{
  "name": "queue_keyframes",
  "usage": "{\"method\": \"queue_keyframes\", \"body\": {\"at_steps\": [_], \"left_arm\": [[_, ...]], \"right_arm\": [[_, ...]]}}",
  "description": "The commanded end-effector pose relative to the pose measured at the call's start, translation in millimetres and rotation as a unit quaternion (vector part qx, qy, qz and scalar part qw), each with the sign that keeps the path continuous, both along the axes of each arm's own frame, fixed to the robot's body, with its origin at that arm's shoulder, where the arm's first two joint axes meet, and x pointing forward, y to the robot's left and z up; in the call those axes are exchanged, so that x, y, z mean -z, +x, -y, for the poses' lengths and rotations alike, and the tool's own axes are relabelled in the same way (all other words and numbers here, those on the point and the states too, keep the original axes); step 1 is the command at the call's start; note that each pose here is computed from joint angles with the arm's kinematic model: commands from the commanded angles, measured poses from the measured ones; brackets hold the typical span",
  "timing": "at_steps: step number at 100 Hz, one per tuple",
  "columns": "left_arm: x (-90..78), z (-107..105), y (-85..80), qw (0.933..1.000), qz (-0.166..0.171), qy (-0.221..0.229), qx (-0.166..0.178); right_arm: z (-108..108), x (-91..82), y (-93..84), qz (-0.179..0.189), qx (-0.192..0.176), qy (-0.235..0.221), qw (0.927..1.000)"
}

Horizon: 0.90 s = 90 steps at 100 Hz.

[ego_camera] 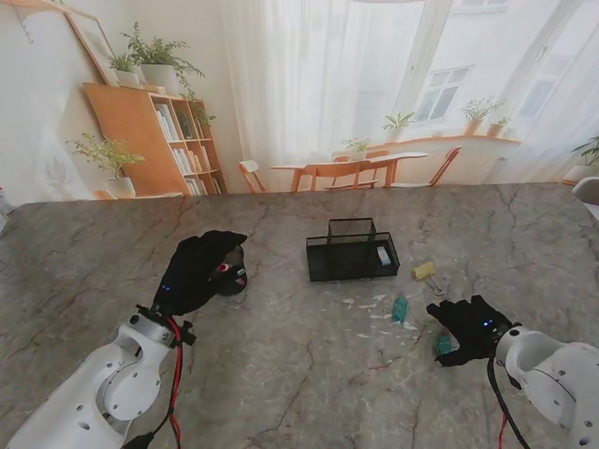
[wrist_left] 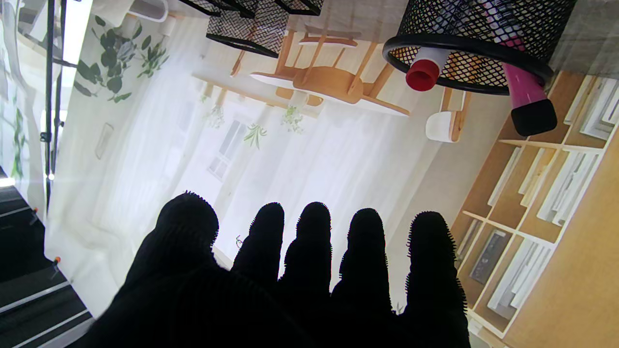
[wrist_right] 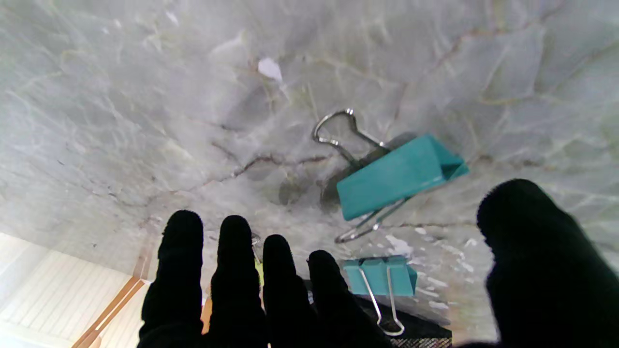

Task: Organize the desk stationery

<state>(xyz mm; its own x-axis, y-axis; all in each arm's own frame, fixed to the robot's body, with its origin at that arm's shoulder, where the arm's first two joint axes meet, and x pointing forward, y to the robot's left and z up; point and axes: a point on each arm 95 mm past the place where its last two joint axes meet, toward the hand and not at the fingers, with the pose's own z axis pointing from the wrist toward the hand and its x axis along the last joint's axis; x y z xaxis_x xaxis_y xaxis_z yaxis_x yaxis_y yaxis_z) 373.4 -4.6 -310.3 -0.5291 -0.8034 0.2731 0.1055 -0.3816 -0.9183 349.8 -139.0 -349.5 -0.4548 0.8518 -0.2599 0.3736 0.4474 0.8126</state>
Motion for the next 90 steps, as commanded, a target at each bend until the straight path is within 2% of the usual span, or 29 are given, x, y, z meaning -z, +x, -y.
{"method": "queue_keyframes", "body": {"at_steps": [1, 28, 66, 90], "left_arm": [[0.4, 2.4, -0.1, 1.0000, -0.002, -0.002, 0.001], [0.6, 4.3, 0.6, 1.0000, -0.004, 0.000, 0.004], [0.6, 4.2, 0.1, 1.0000, -0.003, 0.000, 0.004], [0.5, 3.9, -0.2, 1.0000, -0.002, 0.000, 0.002]], "right_arm": [[4.5, 10.1, -7.5, -0.018, -0.003, -0.006, 0.9998], [4.7, 19.3, -13.5, -0.014, -0.032, -0.016, 0.9993], [5.2, 31.3, -19.2, -0.013, -0.046, -0.022, 0.9986], [5.5, 38.5, -18.1, -0.013, -0.038, -0.020, 0.9990]]}}
